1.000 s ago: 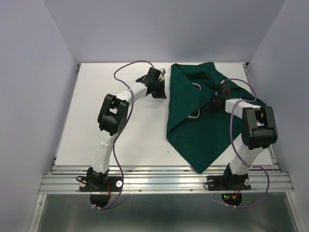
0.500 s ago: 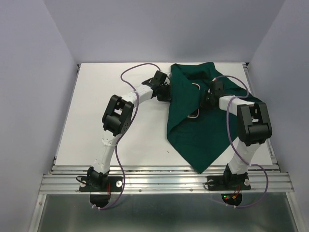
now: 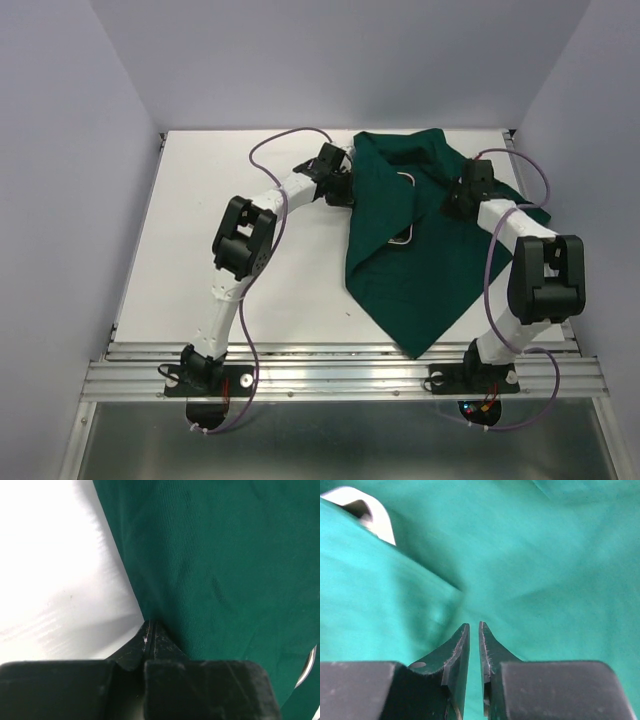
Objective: Prepare the surgical pack
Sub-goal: Pack the surgical kit at the center of the board.
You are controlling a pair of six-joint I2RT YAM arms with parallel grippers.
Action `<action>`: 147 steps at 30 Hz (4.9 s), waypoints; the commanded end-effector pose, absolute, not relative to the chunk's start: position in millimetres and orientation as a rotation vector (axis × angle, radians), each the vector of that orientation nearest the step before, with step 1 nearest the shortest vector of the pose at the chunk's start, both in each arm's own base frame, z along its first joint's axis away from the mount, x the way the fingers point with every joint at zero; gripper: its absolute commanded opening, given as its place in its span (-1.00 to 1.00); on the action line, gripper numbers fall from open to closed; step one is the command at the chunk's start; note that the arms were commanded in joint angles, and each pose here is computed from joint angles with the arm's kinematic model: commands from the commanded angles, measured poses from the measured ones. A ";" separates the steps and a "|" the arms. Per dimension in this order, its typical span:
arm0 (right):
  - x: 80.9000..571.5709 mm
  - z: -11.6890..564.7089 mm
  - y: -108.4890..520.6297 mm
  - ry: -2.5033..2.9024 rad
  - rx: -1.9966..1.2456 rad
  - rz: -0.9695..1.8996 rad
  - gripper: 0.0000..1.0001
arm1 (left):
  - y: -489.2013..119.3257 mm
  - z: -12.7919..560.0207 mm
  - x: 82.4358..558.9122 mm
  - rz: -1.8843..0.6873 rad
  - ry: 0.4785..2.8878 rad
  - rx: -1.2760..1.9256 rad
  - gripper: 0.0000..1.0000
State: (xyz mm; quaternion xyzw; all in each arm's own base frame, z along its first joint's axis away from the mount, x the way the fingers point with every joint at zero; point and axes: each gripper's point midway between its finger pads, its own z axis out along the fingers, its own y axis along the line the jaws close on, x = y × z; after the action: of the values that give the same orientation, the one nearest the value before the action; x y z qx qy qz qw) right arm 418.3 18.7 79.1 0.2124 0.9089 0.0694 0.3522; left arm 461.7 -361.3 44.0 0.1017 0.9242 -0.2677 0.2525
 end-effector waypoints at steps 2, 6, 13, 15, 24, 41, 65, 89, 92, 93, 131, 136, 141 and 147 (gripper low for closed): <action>463.7 102.8 32.7 2.297 0.470 0.262 -0.63 | -374.0 68.3 477.5 -0.752 2.438 0.309 -1.00; 477.3 88.8 45.8 2.334 0.441 0.313 -0.63 | -375.9 65.5 483.9 -0.736 2.443 0.311 -1.00; 489.4 62.4 90.0 2.401 0.326 0.388 -0.63 | -378.7 68.1 486.6 -0.744 2.436 0.318 -1.00; 491.3 58.0 105.5 2.416 0.285 0.398 -0.63 | -378.7 68.3 485.6 -0.741 2.437 0.323 -1.00; 491.9 50.9 147.2 2.450 0.161 0.429 -0.63 | -371.7 65.5 475.9 -0.696 2.454 0.333 -1.00; 452.2 29.3 274.6 2.527 -0.140 0.569 -0.65 | -309.5 79.8 452.2 -0.449 2.453 0.236 -1.00; 498.9 139.6 207.5 2.230 -0.015 0.217 -0.02 | -243.2 115.1 464.3 -0.205 2.404 0.153 -1.00; 687.1 170.7 167.1 1.949 0.113 0.810 0.68 | -186.4 107.5 553.5 -0.338 2.419 -0.011 -1.00; 693.9 167.3 180.3 1.896 0.090 0.912 0.66 | -185.3 98.9 574.1 -0.389 2.423 -0.037 -1.00; 694.4 158.0 184.3 1.900 0.083 0.942 0.64 | -188.5 109.4 582.9 -0.424 2.395 -0.031 -1.00; 507.3 165.7 255.2 1.922 -0.713 0.900 -0.40 | -208.9 65.8 586.5 -0.584 2.428 -0.005 -1.00; 464.8 124.7 232.4 2.112 -0.732 0.839 0.01 | -202.3 65.5 586.8 -0.575 2.426 -0.018 -1.00; 450.6 120.6 215.8 2.163 -0.700 0.747 0.18 | -198.1 69.2 588.2 -0.576 2.419 -0.030 -1.00; 500.6 148.2 185.8 2.121 -0.295 0.815 0.43 | -197.6 77.1 587.9 -0.574 2.403 -0.022 -1.00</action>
State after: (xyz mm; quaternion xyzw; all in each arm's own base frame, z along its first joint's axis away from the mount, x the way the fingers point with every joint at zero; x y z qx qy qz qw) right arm 452.6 209.0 91.9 -0.2063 0.8658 0.3177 0.3268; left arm 587.1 -202.2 34.4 -0.0138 0.9296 -0.2136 0.2999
